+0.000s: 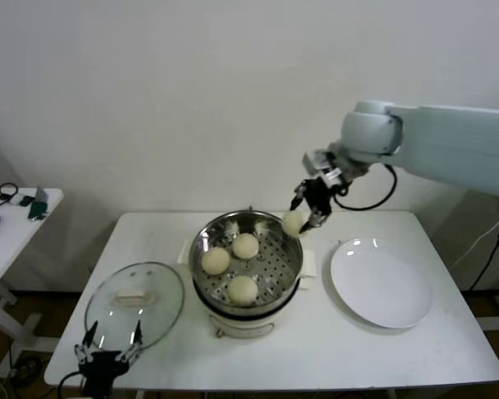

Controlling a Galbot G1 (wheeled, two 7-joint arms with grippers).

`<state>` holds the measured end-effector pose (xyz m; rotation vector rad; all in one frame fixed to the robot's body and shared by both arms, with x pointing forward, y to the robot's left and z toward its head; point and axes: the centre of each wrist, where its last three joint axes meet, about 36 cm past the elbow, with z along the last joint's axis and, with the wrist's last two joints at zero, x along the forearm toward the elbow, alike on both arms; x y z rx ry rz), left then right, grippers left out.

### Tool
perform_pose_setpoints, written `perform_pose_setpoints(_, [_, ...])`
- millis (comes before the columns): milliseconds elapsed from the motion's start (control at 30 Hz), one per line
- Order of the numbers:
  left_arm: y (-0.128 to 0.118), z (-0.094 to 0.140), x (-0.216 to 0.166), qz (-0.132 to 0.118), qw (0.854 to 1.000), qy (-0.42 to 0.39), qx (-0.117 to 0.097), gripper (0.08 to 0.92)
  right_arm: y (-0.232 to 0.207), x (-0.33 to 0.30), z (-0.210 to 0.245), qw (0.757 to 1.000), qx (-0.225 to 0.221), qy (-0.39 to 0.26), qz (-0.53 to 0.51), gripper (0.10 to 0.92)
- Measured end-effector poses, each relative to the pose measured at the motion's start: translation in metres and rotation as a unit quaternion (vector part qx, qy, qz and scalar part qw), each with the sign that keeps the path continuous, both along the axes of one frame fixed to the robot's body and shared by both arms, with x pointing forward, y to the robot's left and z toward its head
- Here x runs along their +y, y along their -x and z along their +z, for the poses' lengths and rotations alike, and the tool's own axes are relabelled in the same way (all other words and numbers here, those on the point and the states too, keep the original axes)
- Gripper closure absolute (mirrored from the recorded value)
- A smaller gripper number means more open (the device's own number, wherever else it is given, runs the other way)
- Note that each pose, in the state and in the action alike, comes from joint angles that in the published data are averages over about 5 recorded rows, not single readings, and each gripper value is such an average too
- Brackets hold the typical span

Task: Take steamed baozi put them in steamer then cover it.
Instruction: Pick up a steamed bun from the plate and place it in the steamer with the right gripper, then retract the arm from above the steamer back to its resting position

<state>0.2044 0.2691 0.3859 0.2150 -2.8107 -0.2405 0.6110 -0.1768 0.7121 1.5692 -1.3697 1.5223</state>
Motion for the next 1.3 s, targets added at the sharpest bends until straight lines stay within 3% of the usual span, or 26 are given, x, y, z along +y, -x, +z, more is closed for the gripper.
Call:
perform_pose_setpoints(600, [-0.001,-0.002,0.001,0.003,1.0,0.003,0.003,0.177,0.003,0.043,-0.101,0.999,0.03,0.024,0.013,0.442])
perform_pose_setpoints(733, [-0.003,-0.002,0.0,0.002,1.0,0.003,0.003,0.177,0.002,0.046,-0.109,0.999,0.028,0.025,0.013,0.393])
perform_pose_setpoints(967, [-0.004,0.001,0.002,0.003,1.0,0.002,0.004,0.177,-0.002,0.045,-0.101,0.999,0.031,0.0,0.013,0.218])
perform_pose_setpoints(1300, [-0.009,0.013,0.006,0.001,1.0,0.009,0.001,0.177,-0.022,-0.006,-0.042,0.991,0.037,-0.113,-0.054,0.199])
